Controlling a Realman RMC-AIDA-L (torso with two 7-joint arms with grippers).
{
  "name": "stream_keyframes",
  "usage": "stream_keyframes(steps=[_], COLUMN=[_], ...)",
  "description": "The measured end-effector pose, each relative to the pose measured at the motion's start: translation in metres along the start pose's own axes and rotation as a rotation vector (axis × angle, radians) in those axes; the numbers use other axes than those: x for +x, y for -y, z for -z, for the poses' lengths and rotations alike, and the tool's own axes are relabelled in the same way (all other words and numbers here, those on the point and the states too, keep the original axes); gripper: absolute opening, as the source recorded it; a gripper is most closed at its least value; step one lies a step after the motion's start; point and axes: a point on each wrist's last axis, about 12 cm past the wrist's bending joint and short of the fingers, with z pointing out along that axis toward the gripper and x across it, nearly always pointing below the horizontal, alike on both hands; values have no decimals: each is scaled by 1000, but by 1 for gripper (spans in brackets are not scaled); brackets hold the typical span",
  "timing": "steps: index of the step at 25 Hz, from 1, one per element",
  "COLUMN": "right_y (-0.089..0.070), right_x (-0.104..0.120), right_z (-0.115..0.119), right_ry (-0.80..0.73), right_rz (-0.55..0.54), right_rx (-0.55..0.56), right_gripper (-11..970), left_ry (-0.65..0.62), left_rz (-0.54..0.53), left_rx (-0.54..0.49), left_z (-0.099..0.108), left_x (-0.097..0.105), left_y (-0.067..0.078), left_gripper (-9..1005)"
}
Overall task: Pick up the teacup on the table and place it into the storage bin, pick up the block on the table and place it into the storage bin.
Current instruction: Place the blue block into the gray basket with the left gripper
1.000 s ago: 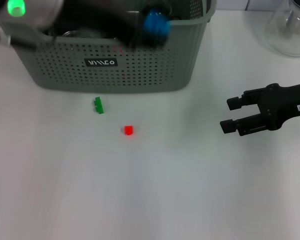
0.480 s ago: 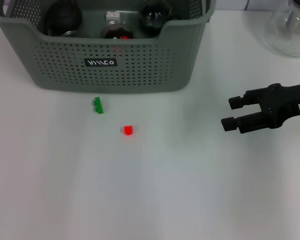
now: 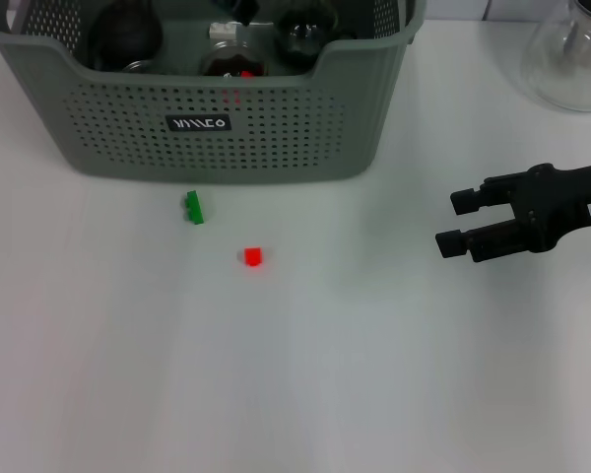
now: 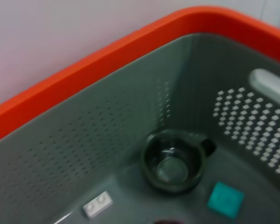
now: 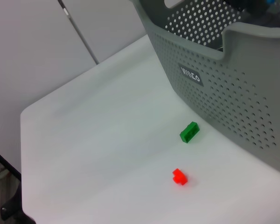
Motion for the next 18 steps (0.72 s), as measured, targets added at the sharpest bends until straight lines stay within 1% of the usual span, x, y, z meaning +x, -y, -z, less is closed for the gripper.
stream_keyframes(steps=[3, 14, 18], right_y=[0, -1, -1], right_x=[0, 0, 0], right_z=[0, -1, -1], right_ry=[-2, -5, -6], right_rz=[1, 3, 1], right_rx=[-1, -6, -8], right_gripper=[838, 838, 838], left_ry=[-10, -20, -23], left_rz=[-1, 3, 5], left_rx=[-14, -10, -8], left_z=[-2, -3, -1], left_x=[1, 4, 4], left_y=[1, 2, 2], left_gripper=[399, 400, 447])
